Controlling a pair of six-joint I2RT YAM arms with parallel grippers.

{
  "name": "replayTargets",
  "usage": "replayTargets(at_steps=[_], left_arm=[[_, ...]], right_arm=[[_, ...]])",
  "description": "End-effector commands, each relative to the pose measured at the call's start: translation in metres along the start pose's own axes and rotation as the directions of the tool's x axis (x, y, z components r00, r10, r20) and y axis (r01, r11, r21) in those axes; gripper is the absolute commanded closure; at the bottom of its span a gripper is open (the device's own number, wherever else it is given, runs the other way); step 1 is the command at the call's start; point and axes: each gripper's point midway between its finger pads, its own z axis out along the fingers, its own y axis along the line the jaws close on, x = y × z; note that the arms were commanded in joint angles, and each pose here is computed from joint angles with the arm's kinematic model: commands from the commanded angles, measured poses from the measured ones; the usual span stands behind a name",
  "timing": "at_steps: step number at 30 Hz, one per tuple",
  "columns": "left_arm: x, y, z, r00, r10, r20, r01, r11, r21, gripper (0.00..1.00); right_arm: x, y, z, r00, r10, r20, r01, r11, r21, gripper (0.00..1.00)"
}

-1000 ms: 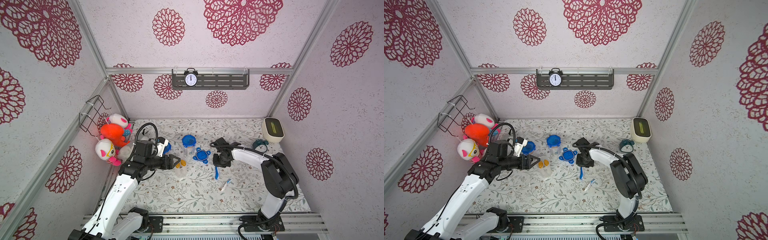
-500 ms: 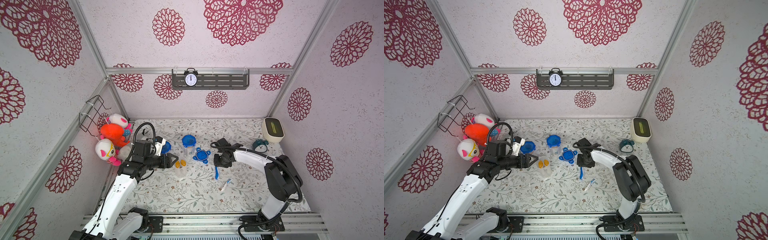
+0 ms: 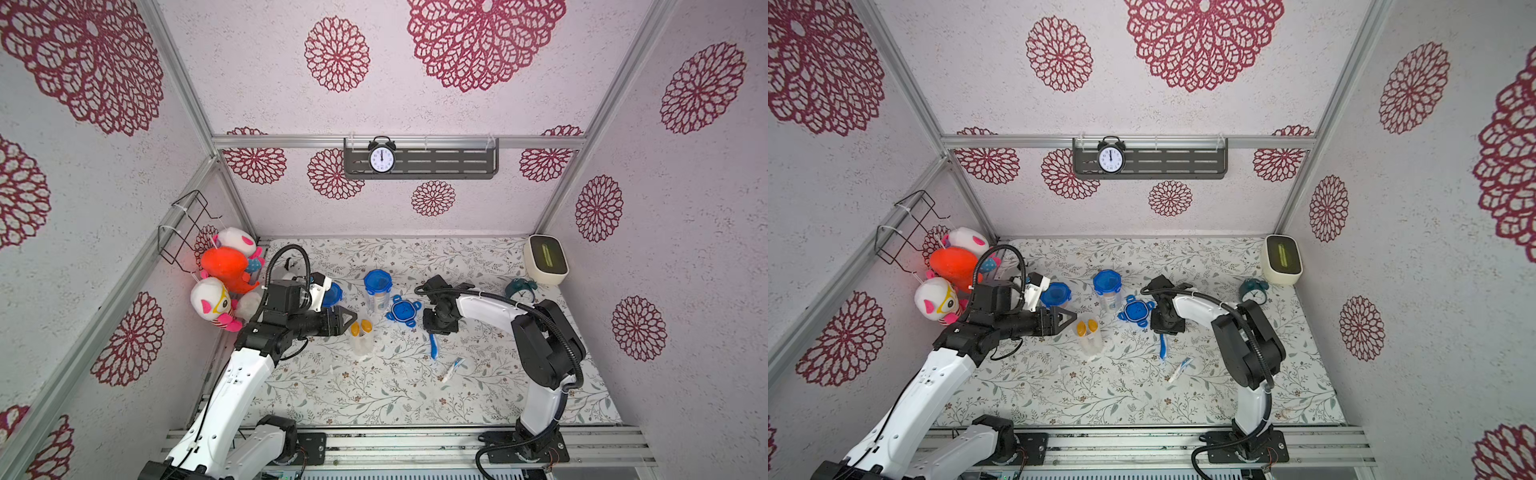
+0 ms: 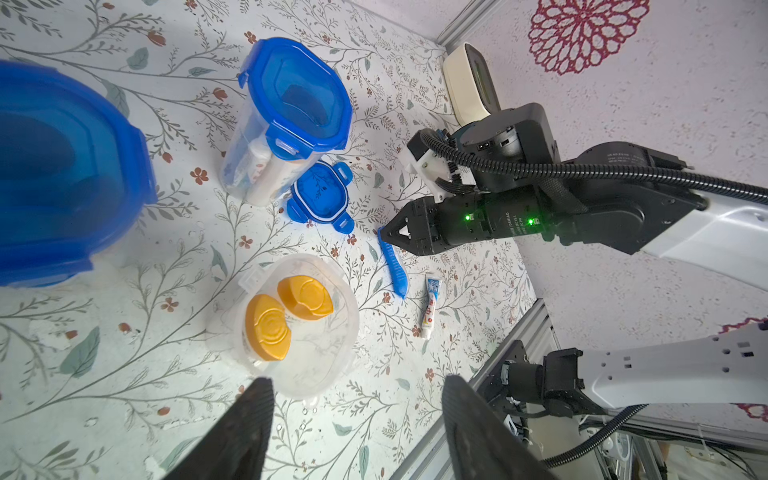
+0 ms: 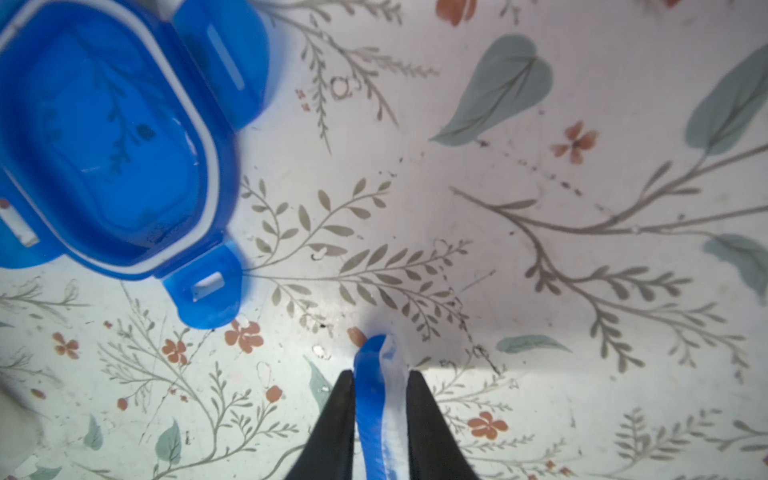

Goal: Pack away toiletry kits
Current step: Pick up the toiletry item from the center of the board.

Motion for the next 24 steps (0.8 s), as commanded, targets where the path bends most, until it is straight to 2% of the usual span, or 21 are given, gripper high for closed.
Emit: replayTargets(at_steps=[1, 5, 12, 16, 21, 24], left_arm=[[-0.005, -0.002, -0.003, 0.999, 0.015, 0.030, -0.016, 1.000, 0.014, 0.32], [-0.005, -0.001, -0.004, 0.999, 0.018, 0.035, -0.018, 1.000, 0.008, 0.32], [-0.006, -0.001, -0.005, 0.999, 0.021, 0.040, -0.021, 1.000, 0.004, 0.33], [-0.006, 0.001, -0.004, 0.999, 0.021, 0.042, -0.020, 1.000, -0.010, 0.33], [-0.009, 0.009, -0.006, 0.998, 0.011, 0.057, -0.009, 0.999, -0.043, 0.34], [-0.012, 0.014, -0.005, 0.998, -0.006, 0.067, 0.009, 0.999, -0.053, 0.34]], right_arm=[[0.009, -0.005, 0.000, 0.999, -0.007, -0.043, 0.009, 0.999, 0.041, 0.77], [0.009, -0.007, 0.000, 0.998, -0.021, -0.053, 0.024, 0.998, 0.058, 0.72], [0.009, -0.006, -0.001, 0.998, -0.040, -0.054, 0.044, 0.997, 0.059, 0.81], [-0.003, -0.002, -0.018, 0.999, -0.049, 0.002, 0.048, 0.998, 0.046, 0.83], [-0.037, 0.022, -0.077, 0.978, -0.068, 0.195, 0.080, 0.995, -0.055, 0.84], [-0.058, 0.055, -0.131, 0.914, -0.129, 0.384, 0.198, 0.969, -0.145, 0.85]])
